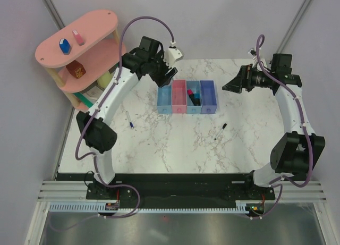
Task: Sort the stationery into containers
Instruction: Place the stationery in the storage box.
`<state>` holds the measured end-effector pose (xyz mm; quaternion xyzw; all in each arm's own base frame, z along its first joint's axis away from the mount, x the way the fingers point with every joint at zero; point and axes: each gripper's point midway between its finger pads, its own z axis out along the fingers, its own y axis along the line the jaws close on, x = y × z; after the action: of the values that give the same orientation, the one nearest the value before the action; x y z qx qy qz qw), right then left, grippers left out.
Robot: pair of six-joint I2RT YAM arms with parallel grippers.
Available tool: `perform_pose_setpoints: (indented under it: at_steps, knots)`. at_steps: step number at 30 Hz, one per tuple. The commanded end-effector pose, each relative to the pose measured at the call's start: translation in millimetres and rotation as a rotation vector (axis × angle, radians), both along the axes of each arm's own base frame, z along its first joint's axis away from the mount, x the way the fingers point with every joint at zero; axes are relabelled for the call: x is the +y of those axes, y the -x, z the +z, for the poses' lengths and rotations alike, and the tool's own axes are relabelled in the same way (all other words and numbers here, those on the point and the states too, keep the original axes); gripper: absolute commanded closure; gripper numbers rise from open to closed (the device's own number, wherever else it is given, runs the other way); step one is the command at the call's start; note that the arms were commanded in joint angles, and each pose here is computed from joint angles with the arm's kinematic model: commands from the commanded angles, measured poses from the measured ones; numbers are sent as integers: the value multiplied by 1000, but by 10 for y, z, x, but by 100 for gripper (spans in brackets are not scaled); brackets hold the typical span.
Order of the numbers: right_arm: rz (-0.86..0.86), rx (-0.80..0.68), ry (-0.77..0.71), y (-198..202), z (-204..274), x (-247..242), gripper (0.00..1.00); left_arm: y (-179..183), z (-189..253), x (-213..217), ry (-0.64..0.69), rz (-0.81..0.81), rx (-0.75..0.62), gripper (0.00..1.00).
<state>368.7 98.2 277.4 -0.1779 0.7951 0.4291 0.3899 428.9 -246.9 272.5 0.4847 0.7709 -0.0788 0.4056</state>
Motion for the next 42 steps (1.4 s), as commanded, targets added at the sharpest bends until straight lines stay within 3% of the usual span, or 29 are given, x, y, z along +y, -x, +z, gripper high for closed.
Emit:
perform_pose_setpoints:
  at_steps: [1, 5, 11, 22, 42]
  knots:
    - [-8, -53, 38, 67, 51, -32, 2, 92, -190, -178, 46, -56, 173, 98]
    - [-12, -37, 43, 94, -15, -42, 2, -7, -557, -117, -3, -33, 271, 98]
    - [-8, -23, 47, 170, -125, -34, 2, -296, -824, 48, -65, 36, 270, 98]
    - [2, -22, 46, 222, -160, -17, 2, -505, -1051, 160, -118, 86, 260, 98]
    - [14, -15, 35, 253, -198, -3, 2, -837, -1232, 49, -87, 131, 183, 98]
